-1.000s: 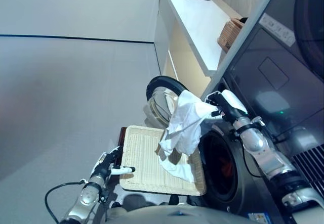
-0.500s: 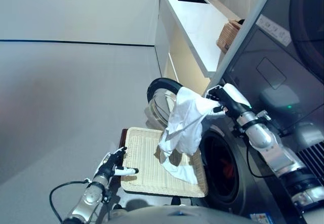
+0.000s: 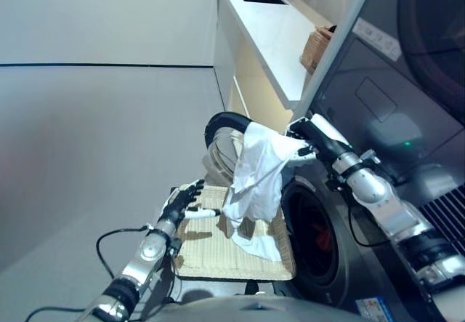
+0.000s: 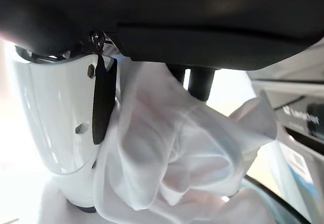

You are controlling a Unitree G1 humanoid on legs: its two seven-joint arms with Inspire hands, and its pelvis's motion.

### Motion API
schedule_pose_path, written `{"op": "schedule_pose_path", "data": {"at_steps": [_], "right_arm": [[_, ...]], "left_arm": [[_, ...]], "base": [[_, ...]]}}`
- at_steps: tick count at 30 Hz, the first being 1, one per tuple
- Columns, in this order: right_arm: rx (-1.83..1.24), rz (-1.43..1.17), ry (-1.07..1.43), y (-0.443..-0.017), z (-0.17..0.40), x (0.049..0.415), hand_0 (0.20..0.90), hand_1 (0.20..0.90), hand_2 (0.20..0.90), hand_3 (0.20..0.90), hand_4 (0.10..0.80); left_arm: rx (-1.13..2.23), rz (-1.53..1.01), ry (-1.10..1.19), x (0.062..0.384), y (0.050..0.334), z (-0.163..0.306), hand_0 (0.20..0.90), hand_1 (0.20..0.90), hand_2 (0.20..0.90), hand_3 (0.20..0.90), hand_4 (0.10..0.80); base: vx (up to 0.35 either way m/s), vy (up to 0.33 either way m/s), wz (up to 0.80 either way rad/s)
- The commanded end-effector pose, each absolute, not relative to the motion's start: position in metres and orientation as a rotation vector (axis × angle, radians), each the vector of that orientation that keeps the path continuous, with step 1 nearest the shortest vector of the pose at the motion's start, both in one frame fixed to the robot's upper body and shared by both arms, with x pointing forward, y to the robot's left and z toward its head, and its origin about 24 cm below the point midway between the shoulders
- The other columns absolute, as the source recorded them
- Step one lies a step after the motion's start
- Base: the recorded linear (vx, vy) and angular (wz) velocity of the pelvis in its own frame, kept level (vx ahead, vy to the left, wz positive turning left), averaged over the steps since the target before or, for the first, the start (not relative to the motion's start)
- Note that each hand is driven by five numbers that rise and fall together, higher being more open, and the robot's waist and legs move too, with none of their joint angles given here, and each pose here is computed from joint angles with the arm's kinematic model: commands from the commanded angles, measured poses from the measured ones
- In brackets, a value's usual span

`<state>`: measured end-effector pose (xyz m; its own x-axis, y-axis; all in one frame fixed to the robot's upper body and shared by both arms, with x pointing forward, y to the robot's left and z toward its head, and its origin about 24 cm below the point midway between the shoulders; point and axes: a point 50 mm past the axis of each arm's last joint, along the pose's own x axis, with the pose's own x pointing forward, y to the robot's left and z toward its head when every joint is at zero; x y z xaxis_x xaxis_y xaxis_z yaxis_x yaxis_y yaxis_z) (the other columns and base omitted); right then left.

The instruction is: Pick up the clothes and place them into the washing machine

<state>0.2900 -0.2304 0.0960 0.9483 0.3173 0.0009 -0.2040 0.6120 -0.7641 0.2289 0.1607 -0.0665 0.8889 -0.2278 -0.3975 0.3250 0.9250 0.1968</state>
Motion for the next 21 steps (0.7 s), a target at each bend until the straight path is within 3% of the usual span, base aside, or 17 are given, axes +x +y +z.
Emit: {"op": "schedule_pose_path", "data": {"at_steps": [1, 21], "right_arm": [[-0.849, 0.307, -0.490, -0.216, 0.190, 0.306, 0.200, 0.200, 0.200, 0.200, 0.300], [-0.836, 0.410, -0.504, -0.201, 0.195, 0.304, 0.200, 0.200, 0.200, 0.200, 0.300]], "left_arm": [[0.244, -0.415, 0.124, 0.271, 0.122, -0.019, 0.900, 0.900, 0.900, 0.900, 0.800], [0.015, -0.695, 0.210, 0.269, 0.079, -0.017, 0.900, 0.900, 0.900, 0.900, 0.800]], "base": [[0.000, 0.000, 0.00], [-0.003, 0.003, -0.04]]}}
